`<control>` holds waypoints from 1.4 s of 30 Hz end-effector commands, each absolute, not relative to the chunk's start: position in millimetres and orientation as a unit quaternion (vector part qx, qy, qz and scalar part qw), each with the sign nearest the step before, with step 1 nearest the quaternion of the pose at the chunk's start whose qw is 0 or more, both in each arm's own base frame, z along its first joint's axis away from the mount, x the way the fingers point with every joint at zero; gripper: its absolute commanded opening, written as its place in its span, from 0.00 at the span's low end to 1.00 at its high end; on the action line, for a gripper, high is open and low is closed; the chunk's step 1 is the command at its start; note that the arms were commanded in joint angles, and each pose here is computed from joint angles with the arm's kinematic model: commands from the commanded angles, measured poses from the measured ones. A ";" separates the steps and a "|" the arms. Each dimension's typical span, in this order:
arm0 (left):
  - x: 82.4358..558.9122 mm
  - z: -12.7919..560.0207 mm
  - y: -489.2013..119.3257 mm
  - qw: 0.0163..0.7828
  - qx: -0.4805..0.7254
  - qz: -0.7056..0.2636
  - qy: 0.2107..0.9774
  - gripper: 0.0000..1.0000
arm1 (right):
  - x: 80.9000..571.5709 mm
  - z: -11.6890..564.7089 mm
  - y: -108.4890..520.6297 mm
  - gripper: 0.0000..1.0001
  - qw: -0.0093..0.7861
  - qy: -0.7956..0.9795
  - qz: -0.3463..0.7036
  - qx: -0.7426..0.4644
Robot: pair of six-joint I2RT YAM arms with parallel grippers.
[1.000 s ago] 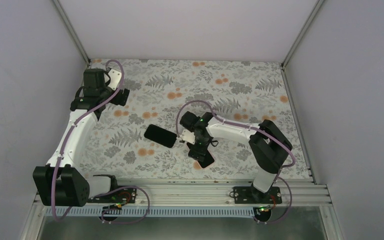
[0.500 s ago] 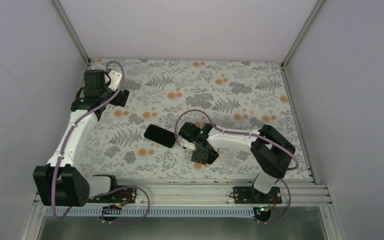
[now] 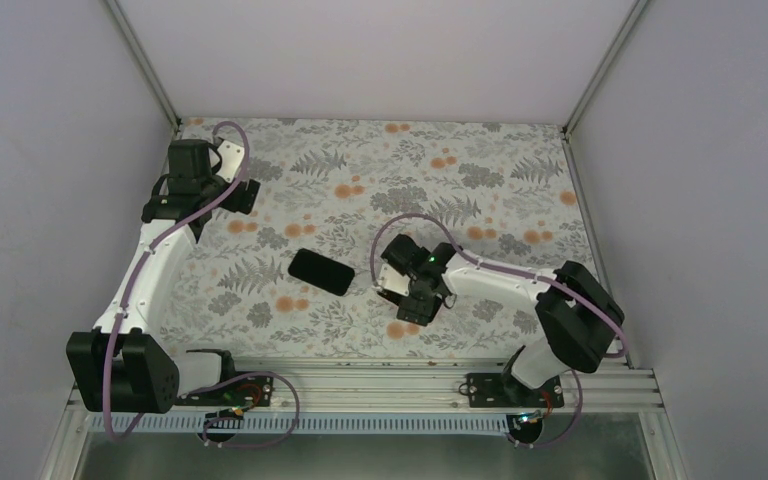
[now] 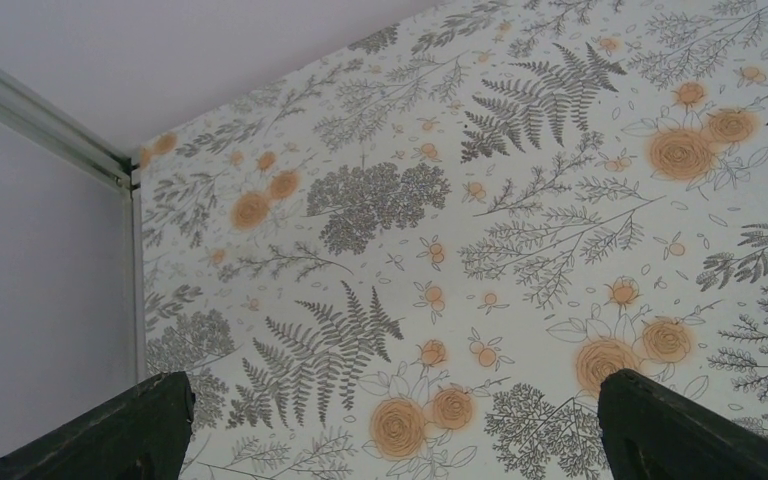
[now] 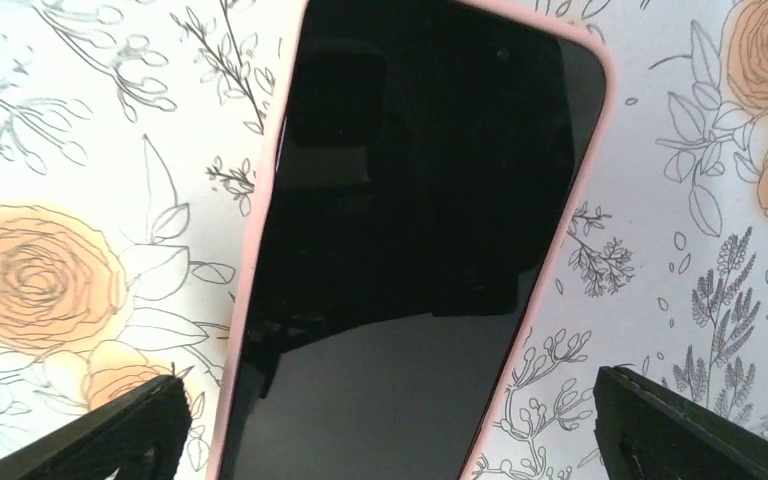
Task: Take the phone out of the phone case
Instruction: Adjust the phone at the center of the board, then pick up the phone at the center of the board.
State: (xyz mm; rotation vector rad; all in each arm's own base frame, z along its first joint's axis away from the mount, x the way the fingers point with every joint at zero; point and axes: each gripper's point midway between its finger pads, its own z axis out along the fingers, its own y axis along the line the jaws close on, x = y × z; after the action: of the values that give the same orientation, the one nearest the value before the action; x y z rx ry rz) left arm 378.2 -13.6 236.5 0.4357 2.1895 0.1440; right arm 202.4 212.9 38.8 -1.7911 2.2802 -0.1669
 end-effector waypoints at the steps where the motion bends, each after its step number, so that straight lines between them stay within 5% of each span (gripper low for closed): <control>1: 372.9 237.4 -20.1 0.435 0.191 0.044 0.879 1.00 | 196.5 60.5 235.6 1.00 0.125 0.770 0.026 -0.625; 7: 368.4 234.9 -25.4 0.428 0.202 0.031 0.881 1.00 | 191.5 73.0 242.1 1.00 0.092 0.793 0.083 -0.597; 42: 362.2 227.0 -50.4 0.413 0.247 -0.036 0.876 1.00 | 192.3 17.7 202.2 1.00 0.036 0.829 0.052 -0.555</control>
State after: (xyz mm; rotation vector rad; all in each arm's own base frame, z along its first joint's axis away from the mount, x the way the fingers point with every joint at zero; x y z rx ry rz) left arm 362.0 -44.9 222.3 0.5782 2.2208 -0.0650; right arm 194.8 204.1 23.3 -1.6760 2.5505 0.1415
